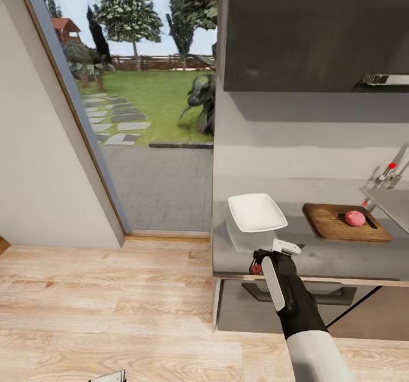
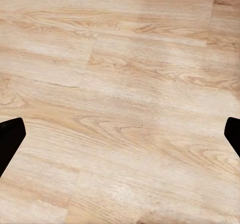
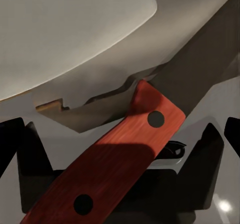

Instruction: In the kitchen, take the Vidalia onion out of the sink, dice it on the chopping board with the paring knife, put the diced onion into the bowl on the countertop, then place both the paring knife and the chopping board into the sink.

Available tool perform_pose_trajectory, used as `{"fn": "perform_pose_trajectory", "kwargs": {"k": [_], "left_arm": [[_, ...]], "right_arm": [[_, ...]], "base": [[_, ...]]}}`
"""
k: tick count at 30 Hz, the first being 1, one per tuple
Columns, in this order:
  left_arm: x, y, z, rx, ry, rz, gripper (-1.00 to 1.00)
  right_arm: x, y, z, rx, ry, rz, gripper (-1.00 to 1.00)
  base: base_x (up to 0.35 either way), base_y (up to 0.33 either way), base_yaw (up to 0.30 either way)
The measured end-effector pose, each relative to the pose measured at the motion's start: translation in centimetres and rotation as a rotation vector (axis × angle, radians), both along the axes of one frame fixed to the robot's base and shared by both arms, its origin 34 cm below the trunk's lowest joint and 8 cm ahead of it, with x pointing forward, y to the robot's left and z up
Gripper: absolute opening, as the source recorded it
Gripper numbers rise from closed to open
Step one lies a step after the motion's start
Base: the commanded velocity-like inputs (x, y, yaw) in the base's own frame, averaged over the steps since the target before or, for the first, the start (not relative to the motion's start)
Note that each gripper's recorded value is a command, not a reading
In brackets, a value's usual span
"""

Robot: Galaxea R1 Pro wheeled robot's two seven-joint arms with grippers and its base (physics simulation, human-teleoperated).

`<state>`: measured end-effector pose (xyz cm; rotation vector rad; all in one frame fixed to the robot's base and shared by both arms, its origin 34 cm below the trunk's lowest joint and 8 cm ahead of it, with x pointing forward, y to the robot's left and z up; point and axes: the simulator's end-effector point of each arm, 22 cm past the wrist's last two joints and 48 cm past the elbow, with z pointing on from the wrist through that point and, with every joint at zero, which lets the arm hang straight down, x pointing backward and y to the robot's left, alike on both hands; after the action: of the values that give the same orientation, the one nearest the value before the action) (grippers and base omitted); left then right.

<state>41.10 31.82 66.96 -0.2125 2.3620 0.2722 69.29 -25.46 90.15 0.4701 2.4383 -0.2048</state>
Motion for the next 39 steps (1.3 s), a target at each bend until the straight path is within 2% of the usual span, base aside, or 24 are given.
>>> {"fn": "perform_pose_trajectory", "kwargs": {"k": [1,24,30,35,39], "left_arm": [[0.0,0.0,0.0,0.000,0.000,0.000,1.00],[0.0,-0.1,0.0,-0.001,0.000,0.000,1.00],[0.0,-0.1,0.0,-0.001,0.000,0.000,1.00],[0.0,-0.1,0.0,-0.001,0.000,0.000,1.00],[0.0,-0.1,0.0,-0.001,0.001,0.000,1.00]], "right_arm": [[0.0,0.0,0.0,0.000,0.000,0.000,-1.00],[0.0,0.0,-0.1,0.018,-0.002,-0.010,-1.00],[-0.3,-1.3,-0.1,0.041,-0.005,-0.054,-1.00],[-0.4,-1.9,-0.1,0.037,-0.002,-0.069,-1.00],[-0.7,-3.4,-0.1,0.063,-0.012,-0.124,-1.00]], "base": [[0.000,0.000,0.000],[0.000,0.000,0.000],[0.000,0.000,0.000],[0.000,0.000,0.000],[0.000,0.000,0.000]]}}
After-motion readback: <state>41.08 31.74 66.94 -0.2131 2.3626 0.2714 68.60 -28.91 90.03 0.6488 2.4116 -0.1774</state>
